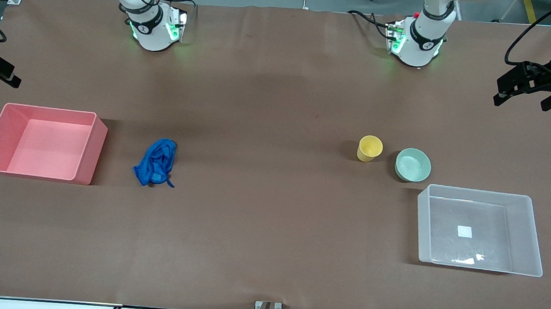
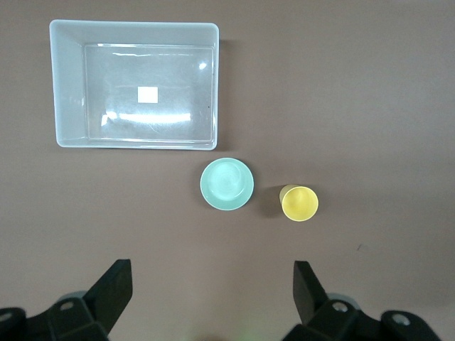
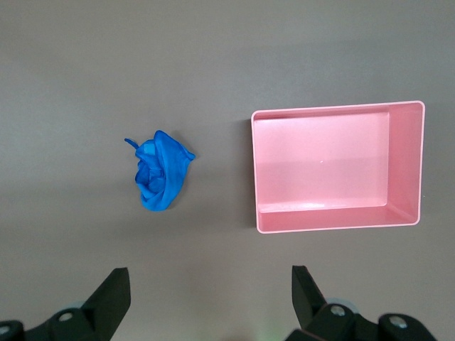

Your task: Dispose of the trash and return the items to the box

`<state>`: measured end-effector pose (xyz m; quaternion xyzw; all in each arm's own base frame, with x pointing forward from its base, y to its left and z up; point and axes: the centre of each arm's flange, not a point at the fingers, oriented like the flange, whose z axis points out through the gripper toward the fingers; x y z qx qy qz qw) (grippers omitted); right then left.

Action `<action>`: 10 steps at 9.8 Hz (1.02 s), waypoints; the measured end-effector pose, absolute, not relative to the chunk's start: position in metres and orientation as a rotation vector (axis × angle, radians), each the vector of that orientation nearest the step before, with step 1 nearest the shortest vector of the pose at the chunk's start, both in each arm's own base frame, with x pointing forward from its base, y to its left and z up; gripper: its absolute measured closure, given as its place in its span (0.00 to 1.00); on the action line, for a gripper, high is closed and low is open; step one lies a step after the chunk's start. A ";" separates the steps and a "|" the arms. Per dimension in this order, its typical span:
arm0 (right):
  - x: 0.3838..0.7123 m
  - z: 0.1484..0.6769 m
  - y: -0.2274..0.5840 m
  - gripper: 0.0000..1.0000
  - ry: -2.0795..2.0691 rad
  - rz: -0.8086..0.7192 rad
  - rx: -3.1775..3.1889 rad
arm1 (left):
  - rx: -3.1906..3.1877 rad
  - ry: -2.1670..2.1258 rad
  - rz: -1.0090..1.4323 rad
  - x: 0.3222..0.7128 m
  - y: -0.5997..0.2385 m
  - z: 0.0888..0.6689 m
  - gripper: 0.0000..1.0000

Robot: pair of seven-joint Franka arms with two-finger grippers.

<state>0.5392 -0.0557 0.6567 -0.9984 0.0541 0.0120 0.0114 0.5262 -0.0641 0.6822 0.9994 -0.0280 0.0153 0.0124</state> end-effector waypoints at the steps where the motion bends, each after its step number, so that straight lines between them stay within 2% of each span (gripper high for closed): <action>1: 0.539 0.657 -0.056 0.00 0.169 0.038 -3.114 | 3.115 -0.087 0.048 0.526 -0.064 0.682 0.00; 7: 0.539 0.657 -0.056 0.00 0.169 0.038 -3.114 | 3.116 -0.064 0.026 0.528 -0.057 0.675 0.02; 10: 0.540 0.657 -0.049 0.00 0.157 0.037 -3.115 | 3.119 -0.050 -0.053 0.534 -0.053 0.638 0.01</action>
